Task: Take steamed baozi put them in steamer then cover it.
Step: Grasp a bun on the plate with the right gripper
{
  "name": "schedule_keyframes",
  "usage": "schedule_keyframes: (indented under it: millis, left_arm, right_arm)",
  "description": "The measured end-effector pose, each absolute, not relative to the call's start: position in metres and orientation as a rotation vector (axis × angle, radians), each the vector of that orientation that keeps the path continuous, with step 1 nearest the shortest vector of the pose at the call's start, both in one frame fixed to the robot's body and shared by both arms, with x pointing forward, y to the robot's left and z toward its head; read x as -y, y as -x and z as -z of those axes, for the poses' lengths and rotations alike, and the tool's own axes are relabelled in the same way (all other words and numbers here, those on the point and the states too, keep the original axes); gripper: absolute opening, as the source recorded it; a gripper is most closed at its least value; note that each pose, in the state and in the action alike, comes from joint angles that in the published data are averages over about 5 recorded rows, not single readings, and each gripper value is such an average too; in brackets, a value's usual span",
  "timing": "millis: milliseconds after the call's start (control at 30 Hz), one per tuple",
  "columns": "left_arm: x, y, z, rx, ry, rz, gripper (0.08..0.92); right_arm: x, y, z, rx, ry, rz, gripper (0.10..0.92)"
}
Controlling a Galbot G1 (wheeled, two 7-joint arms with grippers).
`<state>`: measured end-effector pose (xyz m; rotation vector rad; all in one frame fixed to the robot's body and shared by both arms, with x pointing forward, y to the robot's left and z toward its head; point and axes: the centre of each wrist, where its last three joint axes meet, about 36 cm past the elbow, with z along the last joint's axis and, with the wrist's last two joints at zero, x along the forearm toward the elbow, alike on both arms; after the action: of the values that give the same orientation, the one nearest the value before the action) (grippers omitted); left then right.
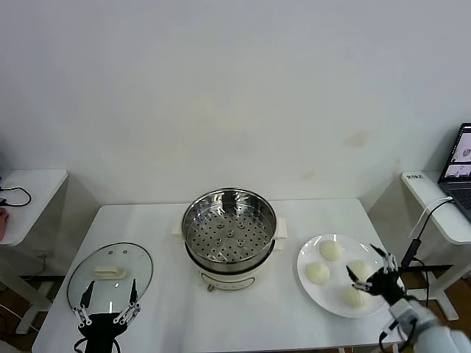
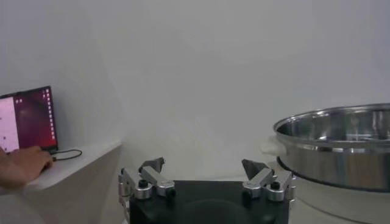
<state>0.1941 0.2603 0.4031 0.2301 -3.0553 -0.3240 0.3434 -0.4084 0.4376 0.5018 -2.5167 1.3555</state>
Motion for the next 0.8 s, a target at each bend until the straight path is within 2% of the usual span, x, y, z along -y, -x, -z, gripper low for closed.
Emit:
schedule_keyframes:
  millis: [367, 800]
  left_arm:
    - [-0.259, -0.194, -0.402, 3.043, -0.235, 0.373, 0.823]
    - [-0.258, -0.199, -0.409, 3.057, -0.240, 0.386, 0.823]
  right_arm:
    - [0.433, -0.444, -0.486, 2.094, -0.850, -1.649, 0.823]
    - [0.413, -0.552, -0.510, 1.724, -1.163, -1.595, 0.823]
